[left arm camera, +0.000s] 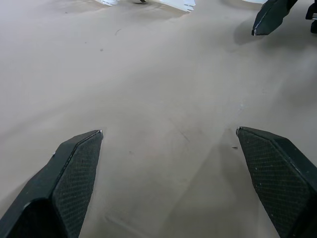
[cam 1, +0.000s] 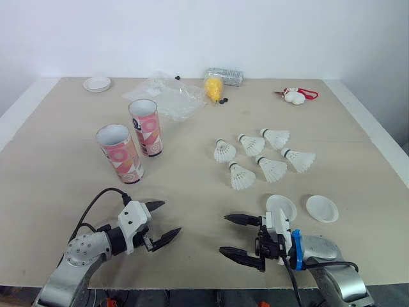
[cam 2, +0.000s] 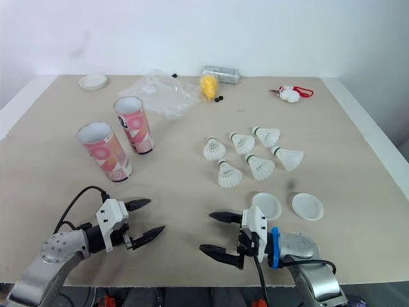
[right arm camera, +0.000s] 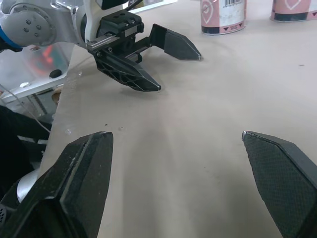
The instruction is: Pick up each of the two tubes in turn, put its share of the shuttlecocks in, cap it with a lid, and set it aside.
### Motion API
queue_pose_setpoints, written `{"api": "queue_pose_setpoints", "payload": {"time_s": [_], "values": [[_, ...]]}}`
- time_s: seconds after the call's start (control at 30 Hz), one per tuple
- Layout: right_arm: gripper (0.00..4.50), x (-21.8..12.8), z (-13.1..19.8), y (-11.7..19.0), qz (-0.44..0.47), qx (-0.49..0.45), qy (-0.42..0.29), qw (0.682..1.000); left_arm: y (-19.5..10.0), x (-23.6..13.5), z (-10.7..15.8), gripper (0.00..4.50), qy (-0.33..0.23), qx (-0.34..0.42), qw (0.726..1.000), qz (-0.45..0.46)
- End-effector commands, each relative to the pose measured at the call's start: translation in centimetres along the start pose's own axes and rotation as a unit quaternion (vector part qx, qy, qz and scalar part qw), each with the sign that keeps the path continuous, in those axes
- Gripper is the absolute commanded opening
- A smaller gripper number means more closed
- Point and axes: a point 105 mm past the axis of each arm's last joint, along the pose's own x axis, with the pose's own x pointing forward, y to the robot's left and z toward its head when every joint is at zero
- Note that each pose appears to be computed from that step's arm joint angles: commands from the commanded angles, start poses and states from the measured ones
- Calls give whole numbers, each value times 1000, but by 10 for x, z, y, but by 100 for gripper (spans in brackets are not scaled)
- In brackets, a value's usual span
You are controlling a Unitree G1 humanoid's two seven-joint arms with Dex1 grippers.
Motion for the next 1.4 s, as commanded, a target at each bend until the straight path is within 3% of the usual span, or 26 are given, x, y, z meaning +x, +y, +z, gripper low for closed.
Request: {"api": "queue_pose_setpoints", "payload": {"time_s": [0.03,0.2,0.5,0.7,0.97,1.4], "values": [[446,2,10,0,-3,-11,-16,1000,2,0,7,450,-12,7,1000,-2],[446,1,19,-3,-11,-10,-23,1000,5,0,12,450,-25,2,1000,7],[446,14,114,-40,12,-79,-83,993,22,-16,19,450,-52,-16,988,146],[446,42,107,-63,65,-100,-23,993,31,-31,9,450,-51,-58,957,281],[446,56,116,-93,68,-109,-18,992,56,-50,-3,450,-48,-89,893,439],[446,63,121,-85,87,-99,-32,991,95,-29,-4,450,-48,-80,908,409]]}}
